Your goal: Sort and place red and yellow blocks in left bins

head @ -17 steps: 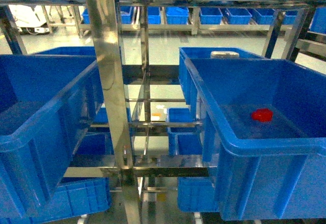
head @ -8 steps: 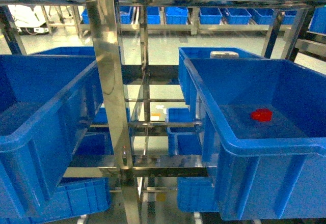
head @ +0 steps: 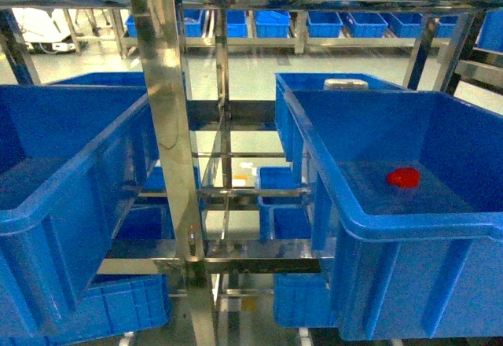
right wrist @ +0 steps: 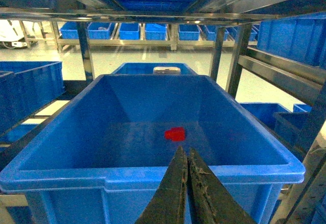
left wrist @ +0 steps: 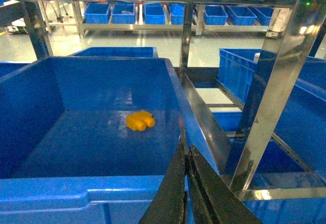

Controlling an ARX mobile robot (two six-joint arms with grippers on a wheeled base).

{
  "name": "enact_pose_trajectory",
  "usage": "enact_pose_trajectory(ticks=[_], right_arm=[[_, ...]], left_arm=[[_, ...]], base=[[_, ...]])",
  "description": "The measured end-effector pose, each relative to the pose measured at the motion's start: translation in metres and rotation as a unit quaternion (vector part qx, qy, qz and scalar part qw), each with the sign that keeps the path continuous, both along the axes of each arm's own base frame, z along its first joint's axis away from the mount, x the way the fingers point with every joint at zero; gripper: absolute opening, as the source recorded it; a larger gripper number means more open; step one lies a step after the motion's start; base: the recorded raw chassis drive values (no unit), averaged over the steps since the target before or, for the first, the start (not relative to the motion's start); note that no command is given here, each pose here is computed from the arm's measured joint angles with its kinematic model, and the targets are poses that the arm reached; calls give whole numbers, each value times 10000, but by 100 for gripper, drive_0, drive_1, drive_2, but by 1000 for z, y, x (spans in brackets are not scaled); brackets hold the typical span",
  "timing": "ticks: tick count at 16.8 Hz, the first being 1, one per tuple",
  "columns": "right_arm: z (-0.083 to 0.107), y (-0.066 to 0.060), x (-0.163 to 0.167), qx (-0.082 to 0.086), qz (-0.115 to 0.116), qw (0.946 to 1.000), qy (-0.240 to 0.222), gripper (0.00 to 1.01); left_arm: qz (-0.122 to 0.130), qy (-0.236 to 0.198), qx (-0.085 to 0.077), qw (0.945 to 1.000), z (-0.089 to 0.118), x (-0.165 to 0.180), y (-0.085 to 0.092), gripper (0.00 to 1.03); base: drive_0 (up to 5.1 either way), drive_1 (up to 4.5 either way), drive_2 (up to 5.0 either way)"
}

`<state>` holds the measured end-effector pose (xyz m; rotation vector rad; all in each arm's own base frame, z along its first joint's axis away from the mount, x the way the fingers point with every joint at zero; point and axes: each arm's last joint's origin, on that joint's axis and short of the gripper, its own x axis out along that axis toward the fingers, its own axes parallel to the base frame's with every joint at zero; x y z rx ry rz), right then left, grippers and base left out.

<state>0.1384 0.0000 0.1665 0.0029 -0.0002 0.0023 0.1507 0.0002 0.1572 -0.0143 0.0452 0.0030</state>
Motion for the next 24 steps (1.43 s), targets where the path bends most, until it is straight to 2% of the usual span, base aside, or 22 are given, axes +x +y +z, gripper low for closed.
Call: enact_pose_trajectory(ticks=[2,8,24], right_arm=[[2,0,-5,0,2,10000,-13,2],[5,0,-17,0,2,10000,-88,2],[4,0,-31,0,2,10000,-67,2]], left_arm=[[-2,-195,0,9998,7,-7,0,2],[0,-288,0,9996,13,-21,0,2],[-2,-299,0,9996,14,-39,0,2]], base=[[0,0,0],[0,0,0],[0,0,0]])
